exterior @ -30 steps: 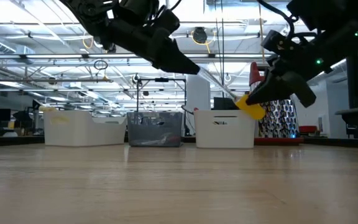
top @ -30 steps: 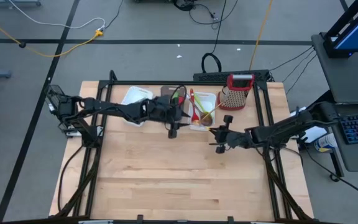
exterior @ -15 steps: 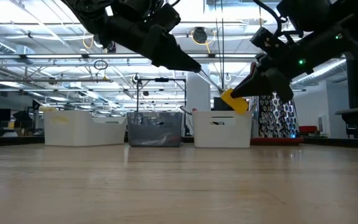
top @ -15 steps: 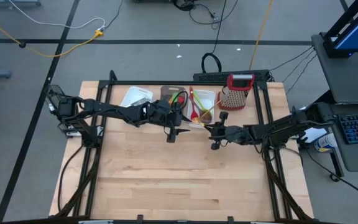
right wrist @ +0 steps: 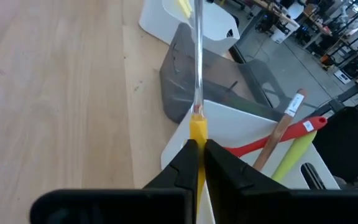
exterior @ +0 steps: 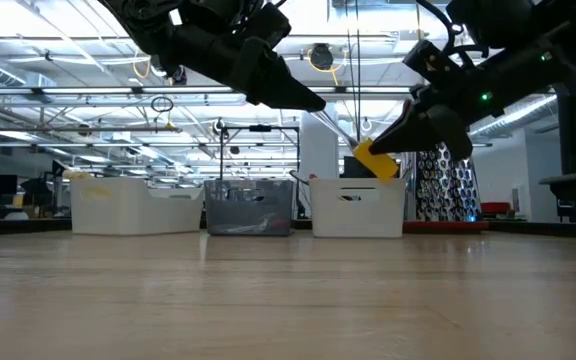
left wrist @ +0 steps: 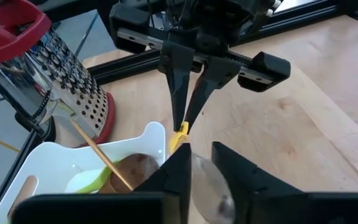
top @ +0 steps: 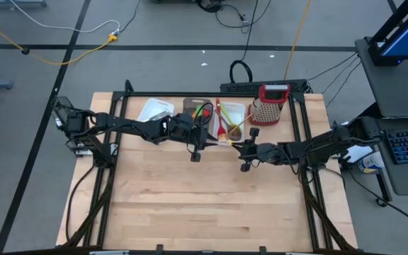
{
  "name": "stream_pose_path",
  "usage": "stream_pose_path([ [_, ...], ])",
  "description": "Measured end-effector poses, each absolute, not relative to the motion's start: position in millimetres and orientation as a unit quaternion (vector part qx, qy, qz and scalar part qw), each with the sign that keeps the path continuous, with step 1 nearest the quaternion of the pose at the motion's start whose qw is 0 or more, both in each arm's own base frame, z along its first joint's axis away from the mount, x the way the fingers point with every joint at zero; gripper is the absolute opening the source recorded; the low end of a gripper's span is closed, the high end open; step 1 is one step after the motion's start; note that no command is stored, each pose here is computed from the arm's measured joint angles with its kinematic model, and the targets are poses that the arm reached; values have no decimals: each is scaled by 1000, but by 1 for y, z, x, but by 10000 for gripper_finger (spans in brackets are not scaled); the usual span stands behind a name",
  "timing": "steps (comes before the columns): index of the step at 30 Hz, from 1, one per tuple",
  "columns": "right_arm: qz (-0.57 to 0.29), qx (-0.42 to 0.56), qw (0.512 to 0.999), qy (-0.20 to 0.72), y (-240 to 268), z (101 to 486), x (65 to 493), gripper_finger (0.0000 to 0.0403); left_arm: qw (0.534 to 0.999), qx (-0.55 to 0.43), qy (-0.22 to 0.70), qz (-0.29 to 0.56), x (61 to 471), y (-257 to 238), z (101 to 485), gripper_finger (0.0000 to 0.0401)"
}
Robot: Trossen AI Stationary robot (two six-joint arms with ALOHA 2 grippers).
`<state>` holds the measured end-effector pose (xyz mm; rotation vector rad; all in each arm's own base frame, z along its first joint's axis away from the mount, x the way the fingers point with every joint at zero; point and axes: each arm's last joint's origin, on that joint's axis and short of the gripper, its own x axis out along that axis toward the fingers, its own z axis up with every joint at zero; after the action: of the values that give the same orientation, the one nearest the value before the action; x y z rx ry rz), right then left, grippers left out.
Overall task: Pick & Place Kitchen Items
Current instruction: Put the yellow spatula into the black bin
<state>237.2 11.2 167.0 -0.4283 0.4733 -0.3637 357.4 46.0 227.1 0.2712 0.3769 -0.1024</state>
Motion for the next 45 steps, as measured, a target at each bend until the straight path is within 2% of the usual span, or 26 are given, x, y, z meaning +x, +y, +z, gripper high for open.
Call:
stream_pose_path([
  [6, -149, -199, 943, 222, 13, 168, 238, 12, 971, 138, 187, -51, 357, 46, 227, 13],
  [8, -147, -189, 946, 220, 13, 167, 238, 12, 971, 139, 189, -42, 357, 47, 227, 8],
  [13, -151, -178, 947, 219, 13, 167, 238, 12, 971, 139, 192, -26, 357, 48, 227, 20],
  [20, -151, -177, 948, 215, 13, 168, 239, 19, 971, 136, 194, -22, 357, 48, 227, 10],
  [30, -150, -172, 954, 196, 14, 172, 240, 76, 966, 151, 211, 16, 354, 49, 229, 5],
  [39, -152, -150, 970, 114, 20, 187, 244, 125, 962, 168, 211, 46, 326, 39, 268, 6],
  [45, -152, -143, 971, 116, 20, 187, 244, 129, 930, 230, 250, 141, 304, 40, 285, 4],
])
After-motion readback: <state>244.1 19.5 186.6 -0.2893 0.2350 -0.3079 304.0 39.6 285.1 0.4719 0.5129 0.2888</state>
